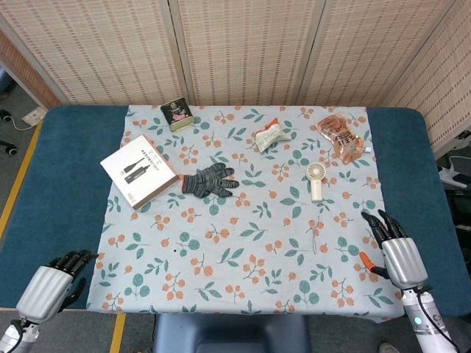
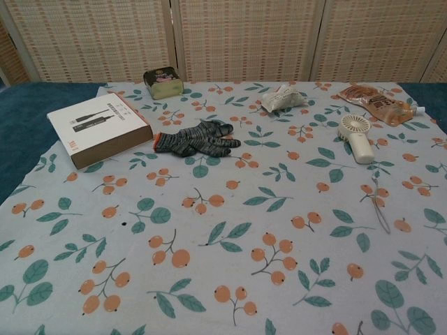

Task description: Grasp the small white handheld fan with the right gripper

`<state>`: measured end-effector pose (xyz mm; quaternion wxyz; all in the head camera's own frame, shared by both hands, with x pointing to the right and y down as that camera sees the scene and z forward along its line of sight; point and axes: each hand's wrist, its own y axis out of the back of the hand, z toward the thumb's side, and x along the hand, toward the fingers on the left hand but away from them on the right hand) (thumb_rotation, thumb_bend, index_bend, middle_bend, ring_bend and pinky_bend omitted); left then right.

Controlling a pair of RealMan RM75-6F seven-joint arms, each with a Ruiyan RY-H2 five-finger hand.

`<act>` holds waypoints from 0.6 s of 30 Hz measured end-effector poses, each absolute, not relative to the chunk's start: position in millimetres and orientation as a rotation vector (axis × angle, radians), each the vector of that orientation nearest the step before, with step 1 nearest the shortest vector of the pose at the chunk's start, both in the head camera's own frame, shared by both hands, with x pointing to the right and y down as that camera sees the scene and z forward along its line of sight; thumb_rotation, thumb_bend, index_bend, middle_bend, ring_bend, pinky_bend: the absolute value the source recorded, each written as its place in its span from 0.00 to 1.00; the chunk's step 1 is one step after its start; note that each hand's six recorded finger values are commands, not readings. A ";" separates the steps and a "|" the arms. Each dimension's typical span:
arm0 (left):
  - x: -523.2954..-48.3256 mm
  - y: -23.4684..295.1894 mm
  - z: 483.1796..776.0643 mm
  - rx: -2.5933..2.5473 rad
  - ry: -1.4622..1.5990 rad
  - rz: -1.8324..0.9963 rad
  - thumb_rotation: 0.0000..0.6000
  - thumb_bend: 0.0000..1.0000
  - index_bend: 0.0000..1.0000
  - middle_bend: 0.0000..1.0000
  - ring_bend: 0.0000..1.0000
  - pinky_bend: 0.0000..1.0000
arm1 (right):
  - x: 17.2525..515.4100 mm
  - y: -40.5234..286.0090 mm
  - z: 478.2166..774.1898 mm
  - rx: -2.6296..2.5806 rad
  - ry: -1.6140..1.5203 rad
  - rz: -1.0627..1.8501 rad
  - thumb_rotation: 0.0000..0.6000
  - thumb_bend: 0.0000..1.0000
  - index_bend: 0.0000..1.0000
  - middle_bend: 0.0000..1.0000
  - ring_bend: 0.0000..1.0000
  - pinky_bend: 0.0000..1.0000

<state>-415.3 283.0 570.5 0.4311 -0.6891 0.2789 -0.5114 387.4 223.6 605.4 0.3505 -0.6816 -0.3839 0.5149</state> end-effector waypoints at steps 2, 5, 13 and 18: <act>-415.4 283.3 570.2 -1.718 0.696 -1.275 1.00 0.54 0.22 0.22 0.25 0.51 | 386.9 224.1 605.9 -1.769 -0.992 1.335 1.00 0.21 0.03 0.13 0.00 0.13; -415.7 283.3 569.1 -1.717 0.699 -1.274 1.00 0.54 0.22 0.22 0.25 0.51 | 386.4 225.0 607.0 -1.775 -0.988 1.339 1.00 0.21 0.03 0.13 0.00 0.13; -416.5 280.6 569.7 -1.726 0.712 -1.272 1.00 0.54 0.22 0.22 0.25 0.51 | 387.6 223.4 611.1 -1.777 -1.009 1.340 1.00 0.21 0.02 0.13 0.00 0.13; -417.4 278.6 573.9 -1.735 0.707 -1.281 1.00 0.54 0.22 0.23 0.26 0.51 | 395.2 216.7 622.5 -1.765 -1.056 1.377 1.00 0.26 0.01 0.14 0.01 0.16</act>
